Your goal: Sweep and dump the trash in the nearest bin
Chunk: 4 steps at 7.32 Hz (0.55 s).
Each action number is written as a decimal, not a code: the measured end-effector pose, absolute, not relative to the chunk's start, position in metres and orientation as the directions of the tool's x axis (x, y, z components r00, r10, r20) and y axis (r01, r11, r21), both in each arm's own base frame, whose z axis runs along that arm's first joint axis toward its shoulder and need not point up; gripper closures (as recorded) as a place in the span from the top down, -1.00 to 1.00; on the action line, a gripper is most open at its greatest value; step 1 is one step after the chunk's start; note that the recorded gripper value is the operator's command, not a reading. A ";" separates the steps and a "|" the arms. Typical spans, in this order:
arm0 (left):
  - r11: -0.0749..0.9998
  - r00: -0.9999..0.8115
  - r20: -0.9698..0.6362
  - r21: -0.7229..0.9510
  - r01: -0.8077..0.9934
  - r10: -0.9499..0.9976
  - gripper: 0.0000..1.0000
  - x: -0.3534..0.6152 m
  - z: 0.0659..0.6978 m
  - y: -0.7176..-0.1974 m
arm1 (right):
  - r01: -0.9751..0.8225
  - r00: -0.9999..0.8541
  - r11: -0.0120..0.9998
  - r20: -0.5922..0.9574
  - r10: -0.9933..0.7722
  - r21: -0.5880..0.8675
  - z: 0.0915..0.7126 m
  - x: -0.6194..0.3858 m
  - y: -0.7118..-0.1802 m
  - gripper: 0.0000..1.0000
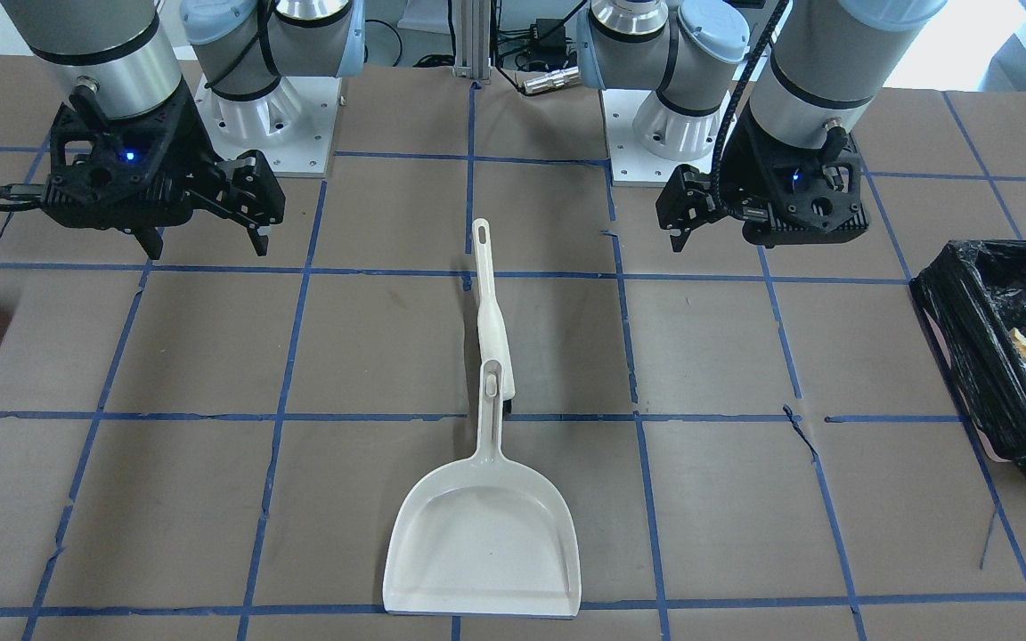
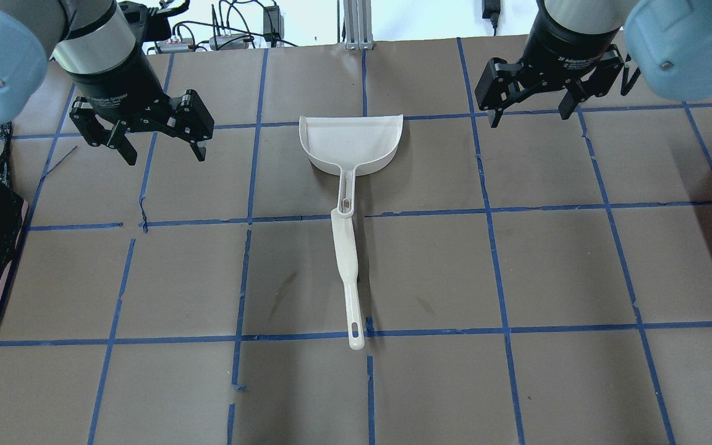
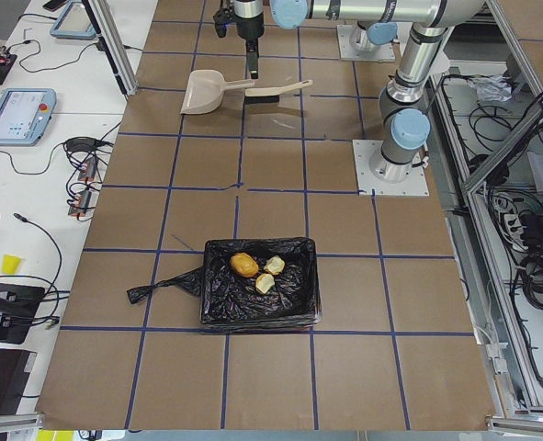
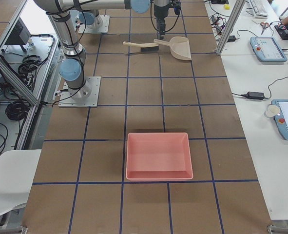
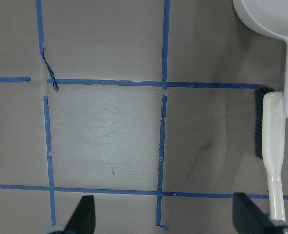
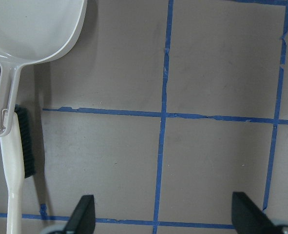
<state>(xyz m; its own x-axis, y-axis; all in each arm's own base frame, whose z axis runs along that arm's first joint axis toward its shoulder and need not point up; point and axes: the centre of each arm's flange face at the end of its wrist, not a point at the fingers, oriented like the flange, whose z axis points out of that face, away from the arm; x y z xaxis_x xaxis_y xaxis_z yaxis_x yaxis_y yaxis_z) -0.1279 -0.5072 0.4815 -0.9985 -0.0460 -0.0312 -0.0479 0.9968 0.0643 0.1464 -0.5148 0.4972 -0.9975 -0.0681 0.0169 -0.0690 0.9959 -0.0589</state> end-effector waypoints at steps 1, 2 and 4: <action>0.997 -0.999 -0.030 0.064 -0.046 -0.044 1.00 -0.128 0.482 -0.506 | -0.061 -0.998 0.997 0.015 -0.060 -0.056 0.497 0.143 -0.515 1.00; 0.997 -0.999 -0.027 0.060 -0.041 -0.040 1.00 -0.129 0.483 -0.506 | -0.058 -0.998 0.997 0.009 -0.057 -0.054 0.497 0.143 -0.515 1.00; 0.998 -1.000 -0.015 0.052 -0.021 -0.020 1.00 -0.130 0.484 -0.508 | -0.055 -0.998 0.997 -0.018 -0.056 -0.060 0.499 0.146 -0.515 1.00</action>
<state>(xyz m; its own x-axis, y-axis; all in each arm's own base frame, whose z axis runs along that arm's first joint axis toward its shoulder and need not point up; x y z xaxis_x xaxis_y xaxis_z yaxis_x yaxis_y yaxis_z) -0.1300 -0.5078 0.4840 -0.9997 -0.0199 -0.0153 -0.0207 0.9984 0.0517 0.1460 -0.5146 0.4986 -0.9983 -0.0560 -0.0176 -0.0548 0.9967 -0.0602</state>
